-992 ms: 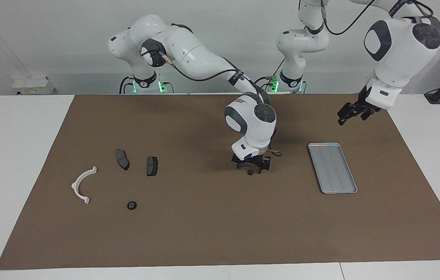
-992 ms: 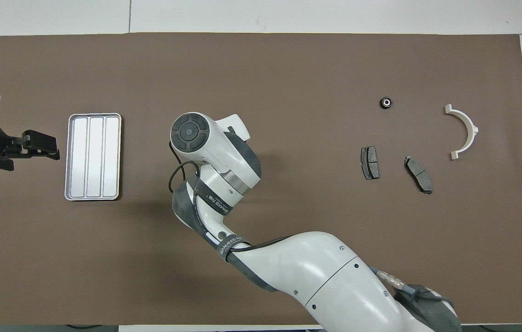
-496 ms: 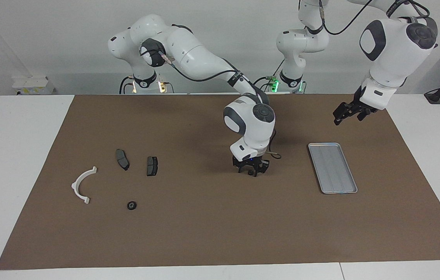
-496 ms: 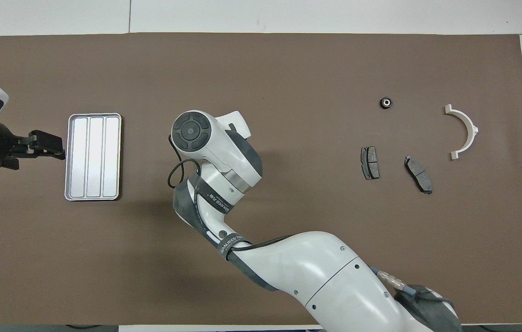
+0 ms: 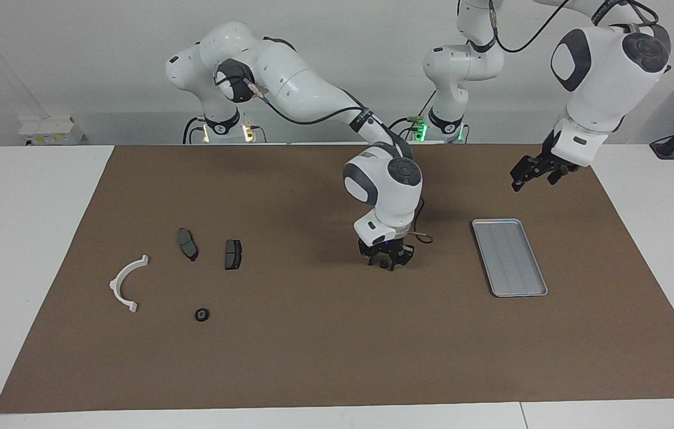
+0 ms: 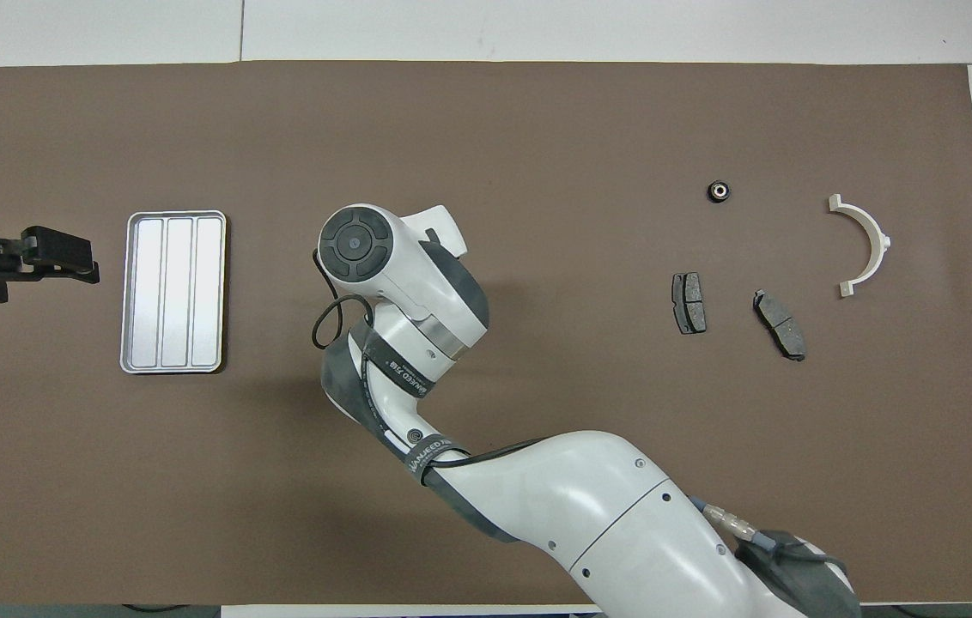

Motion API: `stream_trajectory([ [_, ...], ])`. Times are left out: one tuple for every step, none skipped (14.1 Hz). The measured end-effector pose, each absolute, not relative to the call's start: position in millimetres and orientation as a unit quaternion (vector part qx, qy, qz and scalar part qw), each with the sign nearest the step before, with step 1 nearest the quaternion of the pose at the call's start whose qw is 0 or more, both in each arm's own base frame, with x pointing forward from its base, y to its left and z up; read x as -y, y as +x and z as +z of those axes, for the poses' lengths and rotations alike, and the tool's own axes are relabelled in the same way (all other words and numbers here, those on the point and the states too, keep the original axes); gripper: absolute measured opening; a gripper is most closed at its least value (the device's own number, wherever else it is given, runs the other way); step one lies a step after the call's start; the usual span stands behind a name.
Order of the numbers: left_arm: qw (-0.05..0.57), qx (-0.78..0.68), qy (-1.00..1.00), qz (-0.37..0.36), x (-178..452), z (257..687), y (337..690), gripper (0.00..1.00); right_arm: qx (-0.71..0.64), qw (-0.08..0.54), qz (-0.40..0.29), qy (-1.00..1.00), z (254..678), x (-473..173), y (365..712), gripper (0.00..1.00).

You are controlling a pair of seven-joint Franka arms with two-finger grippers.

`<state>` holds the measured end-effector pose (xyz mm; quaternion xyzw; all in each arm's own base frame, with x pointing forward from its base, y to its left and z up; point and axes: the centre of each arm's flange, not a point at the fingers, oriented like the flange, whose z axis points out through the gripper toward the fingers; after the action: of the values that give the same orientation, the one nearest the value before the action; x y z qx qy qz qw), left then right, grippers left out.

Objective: Place bearing gear from tray to pile

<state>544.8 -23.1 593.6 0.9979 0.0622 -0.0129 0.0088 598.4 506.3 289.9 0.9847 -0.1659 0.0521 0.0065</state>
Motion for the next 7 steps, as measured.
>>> stream_trajectory([
  [0.009, -0.062, 0.998, -0.014, 23.4, 602.7, 543.1, 1.0, 0.166, 0.007, 0.052, 0.985, 290.0, -505.9, 598.7, 0.23],
  [0.009, -0.062, 0.998, -0.014, 23.4, 607.7, 542.3, 1.0, 0.168, 0.008, 0.05, 0.985, 290.0, -504.3, 599.6, 0.23],
  [0.009, -0.061, 0.998, -0.014, 23.4, 609.0, 542.1, 1.0, 0.164, 0.016, 0.046, 0.985, 290.2, -498.6, 602.4, 0.23],
  [0.009, -0.061, 0.998, -0.015, 23.4, 608.5, 542.2, 1.0, 0.152, 0.027, 0.039, 0.987, 292.8, -484.6, 610.7, 0.23],
  [0.008, -0.061, 0.998, -0.016, 23.4, 608.0, 542.2, 1.0, 0.135, 0.036, 0.033, 0.99, 302.2, -462.4, 625.3, 0.23],
  [0.008, -0.061, 0.998, -0.016, 23.4, 607.7, 542.2, 1.0, 0.116, 0.043, 0.024, 0.992, 319.0, -429.7, 644.7, 0.23],
  [0.008, -0.062, 0.998, -0.016, 23.4, 607.5, 542.1, 1.0, 0.094, 0.045, 0.015, 0.994, 340.2, -390.9, 664.5, 0.23],
])
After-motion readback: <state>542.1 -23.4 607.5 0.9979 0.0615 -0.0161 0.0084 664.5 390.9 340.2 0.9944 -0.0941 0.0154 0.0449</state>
